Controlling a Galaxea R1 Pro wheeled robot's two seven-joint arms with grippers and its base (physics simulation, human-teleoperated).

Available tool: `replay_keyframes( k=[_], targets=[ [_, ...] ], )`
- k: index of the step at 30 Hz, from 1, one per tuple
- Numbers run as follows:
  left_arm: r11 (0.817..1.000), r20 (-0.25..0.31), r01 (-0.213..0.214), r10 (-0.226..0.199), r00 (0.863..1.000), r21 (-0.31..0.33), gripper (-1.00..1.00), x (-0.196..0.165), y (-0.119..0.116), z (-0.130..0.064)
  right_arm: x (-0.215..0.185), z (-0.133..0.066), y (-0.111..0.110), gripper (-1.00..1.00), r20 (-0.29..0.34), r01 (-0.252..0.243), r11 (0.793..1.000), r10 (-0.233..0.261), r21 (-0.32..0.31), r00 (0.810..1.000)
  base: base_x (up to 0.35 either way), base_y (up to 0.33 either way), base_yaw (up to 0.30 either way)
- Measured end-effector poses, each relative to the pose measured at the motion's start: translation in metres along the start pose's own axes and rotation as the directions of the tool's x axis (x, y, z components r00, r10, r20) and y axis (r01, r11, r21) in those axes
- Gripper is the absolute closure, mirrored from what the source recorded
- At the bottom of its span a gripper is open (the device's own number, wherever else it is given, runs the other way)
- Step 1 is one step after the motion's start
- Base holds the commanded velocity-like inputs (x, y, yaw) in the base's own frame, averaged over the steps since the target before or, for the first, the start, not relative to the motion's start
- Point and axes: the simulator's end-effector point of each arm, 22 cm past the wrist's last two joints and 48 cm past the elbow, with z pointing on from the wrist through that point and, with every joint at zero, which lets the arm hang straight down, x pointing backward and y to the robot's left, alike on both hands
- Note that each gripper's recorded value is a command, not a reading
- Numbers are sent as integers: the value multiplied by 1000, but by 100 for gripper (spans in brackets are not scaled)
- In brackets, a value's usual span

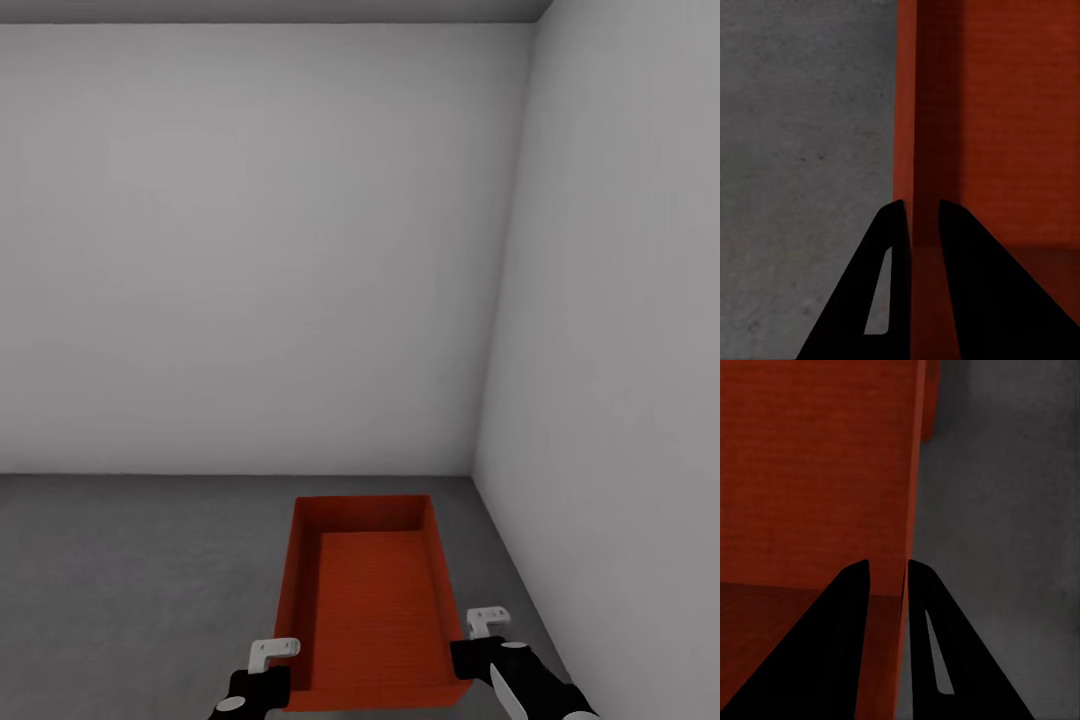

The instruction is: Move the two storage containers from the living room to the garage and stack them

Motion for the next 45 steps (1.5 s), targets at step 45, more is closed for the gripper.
replay_keyframes(
  k=[45],
  targets=[
    [1000,1,1,-1,1000,0,100,0,0,0,0,0,0,100,0,1,1000,-1,0,1000,279,0,-1]
  ],
)
